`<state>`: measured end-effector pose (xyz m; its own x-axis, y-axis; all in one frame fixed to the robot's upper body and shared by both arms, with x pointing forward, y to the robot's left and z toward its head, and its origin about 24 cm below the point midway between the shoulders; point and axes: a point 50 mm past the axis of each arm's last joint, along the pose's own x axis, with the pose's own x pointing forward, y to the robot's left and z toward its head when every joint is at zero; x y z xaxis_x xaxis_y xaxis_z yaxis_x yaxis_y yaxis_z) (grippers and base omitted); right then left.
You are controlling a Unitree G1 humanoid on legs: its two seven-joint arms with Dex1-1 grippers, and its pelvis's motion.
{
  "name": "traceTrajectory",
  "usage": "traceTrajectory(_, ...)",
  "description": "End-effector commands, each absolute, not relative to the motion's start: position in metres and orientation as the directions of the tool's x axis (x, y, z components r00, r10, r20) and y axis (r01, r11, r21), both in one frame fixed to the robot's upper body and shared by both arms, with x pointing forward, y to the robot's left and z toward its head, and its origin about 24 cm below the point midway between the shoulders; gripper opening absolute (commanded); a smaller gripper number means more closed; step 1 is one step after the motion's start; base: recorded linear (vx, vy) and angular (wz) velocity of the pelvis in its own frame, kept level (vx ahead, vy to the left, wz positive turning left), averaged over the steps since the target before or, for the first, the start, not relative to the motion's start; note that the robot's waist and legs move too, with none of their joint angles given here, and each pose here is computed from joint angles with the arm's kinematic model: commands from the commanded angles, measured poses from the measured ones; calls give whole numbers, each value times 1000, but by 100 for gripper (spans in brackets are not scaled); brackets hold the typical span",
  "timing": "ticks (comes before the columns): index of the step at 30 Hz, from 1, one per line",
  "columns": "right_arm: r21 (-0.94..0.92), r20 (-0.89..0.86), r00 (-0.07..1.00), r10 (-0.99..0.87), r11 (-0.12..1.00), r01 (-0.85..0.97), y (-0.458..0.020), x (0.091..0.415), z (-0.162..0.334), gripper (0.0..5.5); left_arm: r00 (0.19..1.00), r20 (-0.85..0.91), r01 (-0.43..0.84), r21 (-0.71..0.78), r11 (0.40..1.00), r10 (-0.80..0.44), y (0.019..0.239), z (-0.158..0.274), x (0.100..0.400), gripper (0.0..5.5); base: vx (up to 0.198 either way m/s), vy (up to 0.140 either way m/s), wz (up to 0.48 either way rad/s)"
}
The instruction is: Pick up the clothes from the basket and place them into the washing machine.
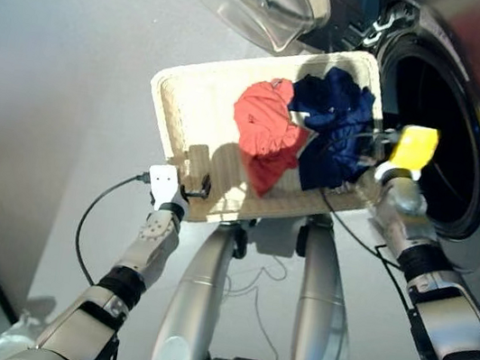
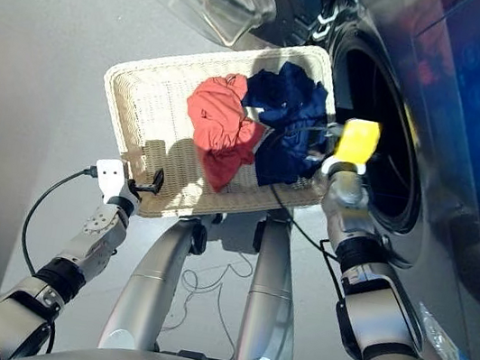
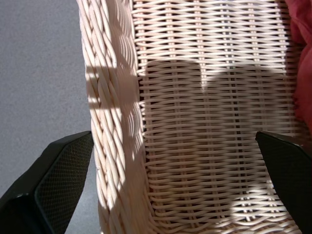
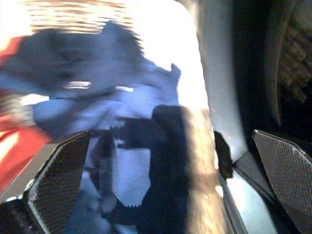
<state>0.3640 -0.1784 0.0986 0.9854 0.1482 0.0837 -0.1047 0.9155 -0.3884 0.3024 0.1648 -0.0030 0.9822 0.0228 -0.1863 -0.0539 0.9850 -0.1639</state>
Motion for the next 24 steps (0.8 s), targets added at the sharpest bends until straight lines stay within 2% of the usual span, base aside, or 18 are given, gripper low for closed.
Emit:
traceTrajectory(1, -513, 129, 955, 266, 842, -166, -159, 360, 108, 550, 984, 7, 174, -192, 966, -176, 108, 47, 335, 550, 0, 0, 0)
traceTrajectory(7, -605, 160, 919, 360, 771, -197, -131, 351, 108, 550, 978, 40, 211, -168, 963, -207, 87, 66, 350, 550, 0, 0, 0)
traceTrajectory(13, -615, 141, 909, 392, 755, -230, -118, 343, 97, 550, 968, 82, 248, -127, 961, -239, 72, 84, 358, 550, 0, 0, 0)
traceTrajectory(14, -615, 114, 918, 379, 753, -235, -119, 340, 85, 550, 953, 202, 193, 167, 967, -225, 70, 106, 362, 550, 54, 24, -86)
traceTrajectory(16, -602, 77, 928, 364, 759, -247, -118, 336, 71, 550, 967, 224, 94, 137, 986, -124, 76, 107, 361, 550, 32, 4, -28)
traceTrajectory(19, -578, 12, 935, 355, 765, -283, -115, 328, 50, 550, 988, 153, 16, 20, 1000, -18, 85, 88, 356, 550, 0, 0, 0)
traceTrajectory(24, -559, -55, 931, 361, 761, -328, -116, 315, 29, 550, 991, 0, -133, 30, 991, 133, 115, 41, 339, 550, 0, 0, 0)
